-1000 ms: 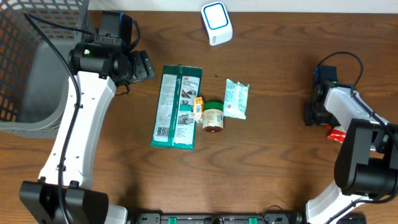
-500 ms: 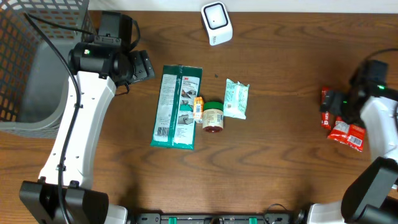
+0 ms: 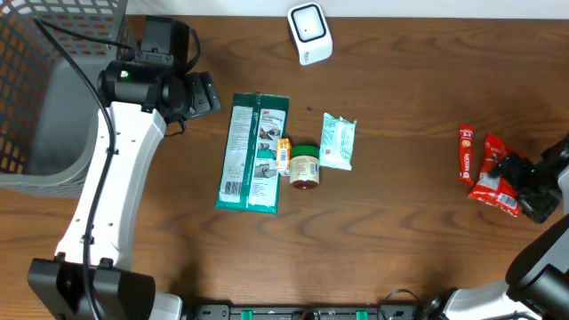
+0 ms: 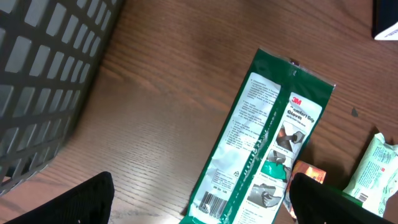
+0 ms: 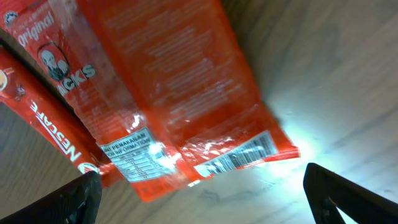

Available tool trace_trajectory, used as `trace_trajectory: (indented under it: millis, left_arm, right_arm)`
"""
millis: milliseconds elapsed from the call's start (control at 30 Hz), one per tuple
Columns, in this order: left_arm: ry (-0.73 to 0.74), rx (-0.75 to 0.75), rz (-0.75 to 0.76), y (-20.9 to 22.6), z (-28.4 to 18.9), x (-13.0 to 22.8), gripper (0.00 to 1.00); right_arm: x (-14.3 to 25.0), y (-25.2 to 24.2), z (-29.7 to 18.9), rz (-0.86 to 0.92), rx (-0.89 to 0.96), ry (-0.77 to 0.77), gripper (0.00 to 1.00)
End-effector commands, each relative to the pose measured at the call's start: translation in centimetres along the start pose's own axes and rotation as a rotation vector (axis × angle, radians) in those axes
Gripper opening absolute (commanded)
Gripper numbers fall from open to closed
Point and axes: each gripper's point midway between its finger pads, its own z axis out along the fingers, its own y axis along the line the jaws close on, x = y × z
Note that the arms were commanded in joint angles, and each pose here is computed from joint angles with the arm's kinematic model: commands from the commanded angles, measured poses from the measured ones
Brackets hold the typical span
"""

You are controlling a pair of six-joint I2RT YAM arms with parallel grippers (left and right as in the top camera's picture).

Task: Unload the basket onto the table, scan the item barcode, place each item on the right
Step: 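Carry the stick pack right and drop it by the red bag, then move the right gripper left toward the light-green wipes pack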

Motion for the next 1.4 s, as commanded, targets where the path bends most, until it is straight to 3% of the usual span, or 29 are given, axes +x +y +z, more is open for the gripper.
trace_trajectory:
  millis: [0,233,400,633,933,1100,1367]
  left_arm:
    - [0.001,-0.016,0.004,0.4,0.1,0.0,0.90]
    - [0.001,-0.016,0.004,0.4,0.1,0.0,0.90]
    - [0.001,-0.016,0.004,0.4,0.1,0.0,0.90]
    - [0.001,-0.016,0.004,0.4,0.1,0.0,0.91]
    - [0.001,-0.016,0.004,0.4,0.1,0.0,0.90]
    - [0.001,-0.016,0.004,0.4,0.1,0.0,0.90]
    - [0.001,-0.016,0.004,0.4,0.1,0.0,0.90]
  right_arm:
    - [0.9,0.0,1.4,0.081,-0.020,0.018,0.98]
    - [0.2,0.2,3.9,0.090,-0.061,-0.085,0.93]
    - [-1.1,1.2,4.2,-0.071,-0.113,-0.162,0.91]
    - [-3.2,5.4,2.6,-0.241,-0.320,-0.261,0.87]
    - [-4.1,5.7,1.3,-0.274,-0.314,-0.269,0.92]
    - [-4.9,7.5,-2.9,-0.299,-0.324,-0.244,0.87]
    - [0.8,17.0,-7.4,-0.590,-0.376,-0.128,0.84]
